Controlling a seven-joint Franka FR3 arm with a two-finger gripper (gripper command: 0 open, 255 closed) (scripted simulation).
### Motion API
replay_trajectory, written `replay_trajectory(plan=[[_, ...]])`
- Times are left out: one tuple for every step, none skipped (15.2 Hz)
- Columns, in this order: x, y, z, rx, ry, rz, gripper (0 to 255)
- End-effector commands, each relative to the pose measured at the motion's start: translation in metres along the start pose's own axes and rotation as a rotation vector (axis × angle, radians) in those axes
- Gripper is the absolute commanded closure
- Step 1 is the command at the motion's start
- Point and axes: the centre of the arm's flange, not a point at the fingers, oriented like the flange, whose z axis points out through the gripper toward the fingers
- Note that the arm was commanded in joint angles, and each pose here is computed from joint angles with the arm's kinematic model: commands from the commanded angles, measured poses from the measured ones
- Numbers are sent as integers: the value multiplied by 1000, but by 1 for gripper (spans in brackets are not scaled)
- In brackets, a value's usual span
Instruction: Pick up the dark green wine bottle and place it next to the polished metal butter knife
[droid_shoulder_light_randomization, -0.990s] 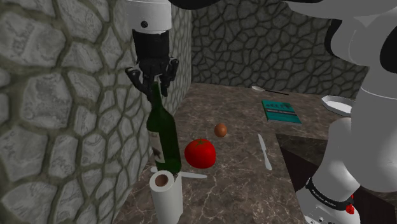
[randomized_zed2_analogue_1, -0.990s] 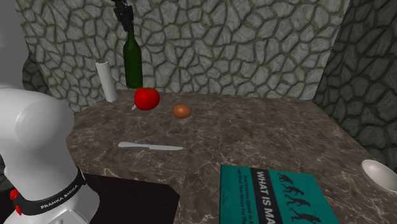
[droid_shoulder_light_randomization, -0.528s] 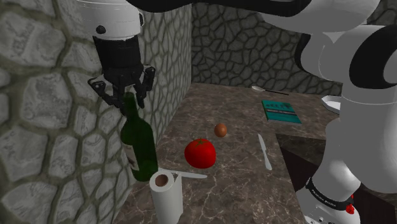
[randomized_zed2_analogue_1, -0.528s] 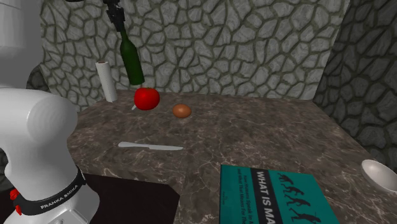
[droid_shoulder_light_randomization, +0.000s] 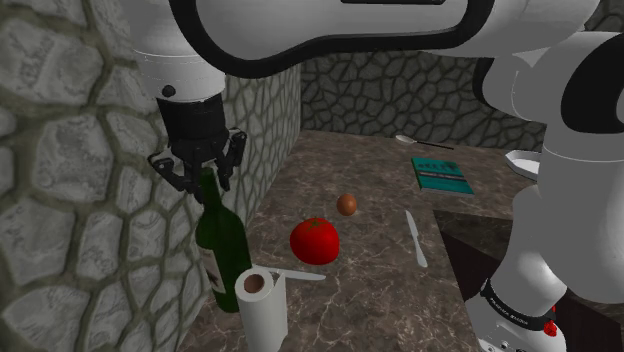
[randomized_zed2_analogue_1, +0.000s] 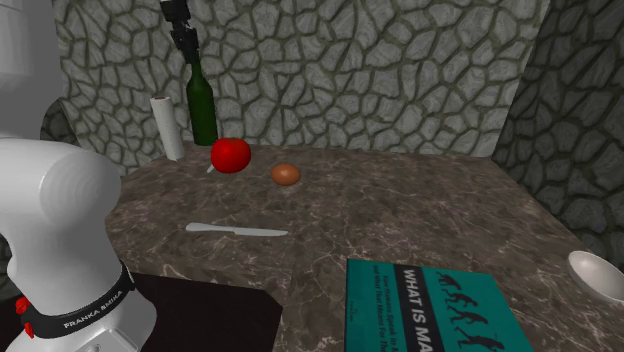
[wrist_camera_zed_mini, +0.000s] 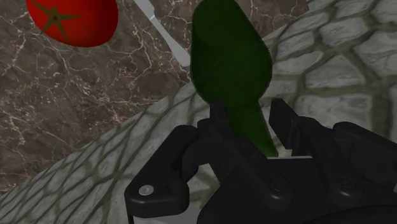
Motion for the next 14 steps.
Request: replay_trajectory(plan=[[0, -1, 10, 1, 1, 0, 255], [-1, -2, 17, 1, 1, 0, 255], [-1, -1, 17, 1, 1, 0, 255], [-1, -2, 17, 1, 1, 0, 255], [-1, -2, 17, 1, 1, 0, 255], [-1, -2, 17, 1, 1, 0, 255], [-1, -2, 17, 1, 1, 0, 255], [-1, -2, 17, 1, 1, 0, 255], [-1, -2, 17, 1, 1, 0, 255], [-1, -2, 17, 1, 1, 0, 255], [-1, -2, 17, 1, 1, 0, 0], [-1, -2, 17, 1, 1, 0, 0], [-1, -2, 17, 1, 1, 0, 0], [-1, -2, 17, 1, 1, 0, 0]])
